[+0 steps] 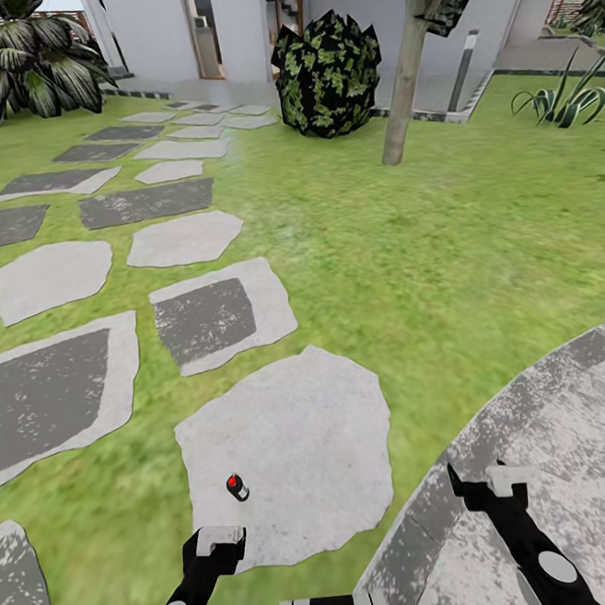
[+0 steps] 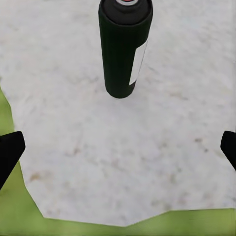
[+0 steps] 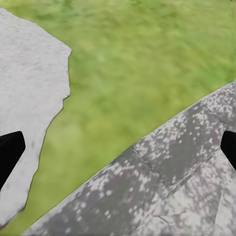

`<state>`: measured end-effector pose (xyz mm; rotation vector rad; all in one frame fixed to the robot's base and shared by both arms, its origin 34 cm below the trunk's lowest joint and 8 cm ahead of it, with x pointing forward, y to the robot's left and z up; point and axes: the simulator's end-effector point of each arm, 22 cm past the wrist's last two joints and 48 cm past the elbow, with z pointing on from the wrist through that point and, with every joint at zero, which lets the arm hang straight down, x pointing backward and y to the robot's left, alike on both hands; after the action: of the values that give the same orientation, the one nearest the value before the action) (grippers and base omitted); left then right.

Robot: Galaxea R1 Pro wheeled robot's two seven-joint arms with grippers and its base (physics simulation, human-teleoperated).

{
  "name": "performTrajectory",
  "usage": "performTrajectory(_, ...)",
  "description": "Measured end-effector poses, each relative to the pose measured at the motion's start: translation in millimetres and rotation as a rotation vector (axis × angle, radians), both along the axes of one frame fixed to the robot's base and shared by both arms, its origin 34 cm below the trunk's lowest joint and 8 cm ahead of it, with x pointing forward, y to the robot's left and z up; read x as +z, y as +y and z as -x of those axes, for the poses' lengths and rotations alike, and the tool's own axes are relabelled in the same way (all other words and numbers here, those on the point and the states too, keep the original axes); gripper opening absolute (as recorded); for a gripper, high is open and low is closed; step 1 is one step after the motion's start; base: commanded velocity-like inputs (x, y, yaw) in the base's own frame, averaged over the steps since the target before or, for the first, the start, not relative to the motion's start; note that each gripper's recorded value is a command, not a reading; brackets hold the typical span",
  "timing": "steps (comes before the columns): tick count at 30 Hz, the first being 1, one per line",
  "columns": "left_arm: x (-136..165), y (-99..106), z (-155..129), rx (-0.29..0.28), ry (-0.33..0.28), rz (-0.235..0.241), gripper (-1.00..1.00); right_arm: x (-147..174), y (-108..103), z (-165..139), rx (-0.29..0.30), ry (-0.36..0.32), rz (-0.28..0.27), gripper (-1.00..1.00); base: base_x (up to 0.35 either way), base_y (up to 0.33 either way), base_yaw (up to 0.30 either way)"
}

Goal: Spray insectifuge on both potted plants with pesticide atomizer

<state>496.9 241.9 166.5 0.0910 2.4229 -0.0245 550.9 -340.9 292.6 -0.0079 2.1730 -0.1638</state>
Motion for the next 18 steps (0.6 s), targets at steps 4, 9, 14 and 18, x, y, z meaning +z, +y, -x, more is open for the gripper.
performTrajectory(4,0,0,0,0.0,0.0,0.0,1.0,10,1,-6,0.006,-0.053,0.003,1.0,0.0,0.0,0.0)
performTrajectory(9,0,-1,0,-0.001,-0.001,0.002,1.0,25,2,-14,0.013,-0.132,0.007,1.0,0.0,0.0,0.0)
performTrajectory(14,1,-1,-1,0.0,-0.003,0.002,1.0,27,2,-15,0.015,-0.143,0.008,1.0,0.005,0.0,0.0)
performTrajectory(18,1,-2,-2,0.0,-0.004,0.002,1.0,28,2,-15,0.015,-0.145,0.008,1.0,0.151,0.0,0.0)
